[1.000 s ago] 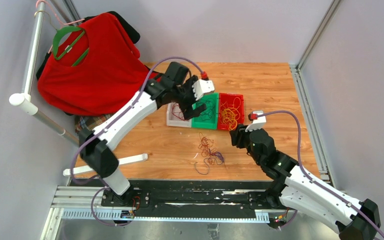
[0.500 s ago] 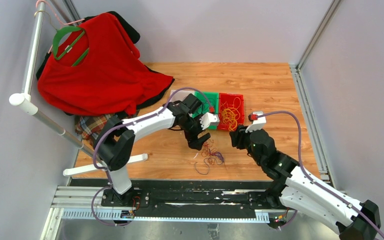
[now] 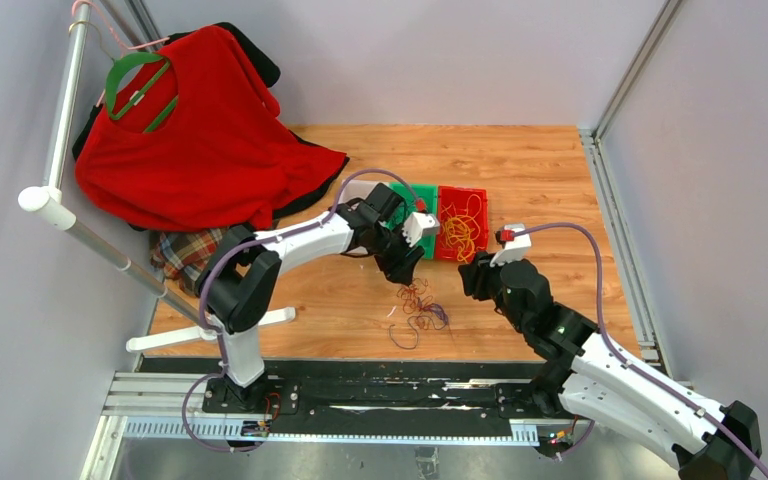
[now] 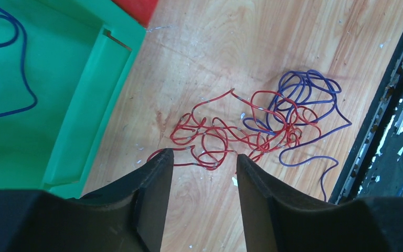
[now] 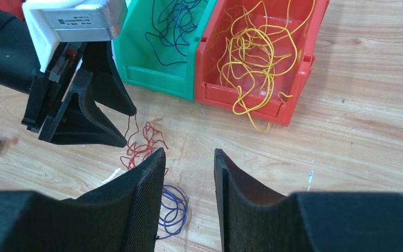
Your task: Untangle the cables
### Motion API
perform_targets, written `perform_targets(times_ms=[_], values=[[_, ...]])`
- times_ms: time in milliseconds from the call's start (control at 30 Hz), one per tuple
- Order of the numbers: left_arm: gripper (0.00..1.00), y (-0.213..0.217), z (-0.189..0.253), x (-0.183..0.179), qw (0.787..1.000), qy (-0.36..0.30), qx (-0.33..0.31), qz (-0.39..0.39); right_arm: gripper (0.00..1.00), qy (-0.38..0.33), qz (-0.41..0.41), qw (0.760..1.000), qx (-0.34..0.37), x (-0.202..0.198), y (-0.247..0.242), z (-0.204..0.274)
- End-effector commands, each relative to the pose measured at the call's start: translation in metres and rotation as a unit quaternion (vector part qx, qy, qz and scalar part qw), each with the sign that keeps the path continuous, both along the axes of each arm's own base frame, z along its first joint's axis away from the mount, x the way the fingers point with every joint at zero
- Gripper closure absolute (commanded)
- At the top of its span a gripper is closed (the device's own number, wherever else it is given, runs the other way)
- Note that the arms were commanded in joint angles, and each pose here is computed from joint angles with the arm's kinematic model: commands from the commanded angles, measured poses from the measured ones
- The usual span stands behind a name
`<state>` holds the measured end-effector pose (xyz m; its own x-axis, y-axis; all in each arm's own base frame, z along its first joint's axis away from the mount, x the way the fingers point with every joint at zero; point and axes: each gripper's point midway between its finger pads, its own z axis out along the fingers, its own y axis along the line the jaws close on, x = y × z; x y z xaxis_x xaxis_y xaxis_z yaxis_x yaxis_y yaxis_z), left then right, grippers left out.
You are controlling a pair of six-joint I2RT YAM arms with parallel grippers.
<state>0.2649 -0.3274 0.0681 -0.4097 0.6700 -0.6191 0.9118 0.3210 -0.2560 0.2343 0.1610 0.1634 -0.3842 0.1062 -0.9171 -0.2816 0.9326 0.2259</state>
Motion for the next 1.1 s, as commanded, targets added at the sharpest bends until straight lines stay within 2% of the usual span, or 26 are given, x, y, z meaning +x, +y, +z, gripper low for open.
perform_targets(times_ms=[0,133,167,300,367,667,700,733,867,900,1067], values=[[0.5,-0.002,-0.011,-0.007,1.0,0.025,-0.004,-0.008,0.61,0.0,-0.001,1.0,0.0,0.0,-0.003,-0.002],[0.5,-0.001,-0.012,-0.005,1.0,0.022,-0.001,-0.004,0.64,-0.001,0.001,1.0,0.002,-0.001,-0.003,-0.001],[0.55,-0.001,-0.01,-0.005,1.0,0.021,-0.003,-0.004,0.64,-0.002,0.001,1.0,0.003,-0.001,-0.003,-0.001],[0.86,-0.002,-0.003,-0.009,0.999,0.029,-0.012,-0.007,0.67,-0.004,0.002,1.0,0.007,-0.001,-0.002,0.001],[0.97,-0.002,0.004,-0.012,0.999,0.028,-0.018,-0.012,0.68,-0.005,0.003,1.0,0.007,-0.001,-0.002,0.002],[0.99,0.006,0.058,-0.026,0.999,0.01,-0.05,-0.012,0.72,-0.008,0.007,1.0,0.008,-0.001,-0.001,0.003],[0.99,0.008,0.058,-0.025,0.999,0.011,-0.048,-0.001,0.72,-0.007,0.008,1.0,0.007,-0.001,0.0,0.002],[0.93,0.012,0.054,-0.022,0.999,0.012,-0.042,0.023,0.72,-0.007,0.008,1.0,0.009,-0.001,0.0,0.003],[0.54,0.02,0.032,-0.01,0.991,0.06,-0.04,0.114,0.72,-0.01,0.008,1.0,0.011,-0.001,0.0,0.004],[0.49,0.022,0.025,-0.008,0.988,0.072,-0.038,0.134,0.72,-0.01,0.008,1.0,0.011,-0.001,0.0,0.004],[0.44,0.019,0.002,0.0,0.976,0.095,-0.051,0.188,0.73,-0.014,0.008,1.0,0.009,0.0,-0.001,0.007]])
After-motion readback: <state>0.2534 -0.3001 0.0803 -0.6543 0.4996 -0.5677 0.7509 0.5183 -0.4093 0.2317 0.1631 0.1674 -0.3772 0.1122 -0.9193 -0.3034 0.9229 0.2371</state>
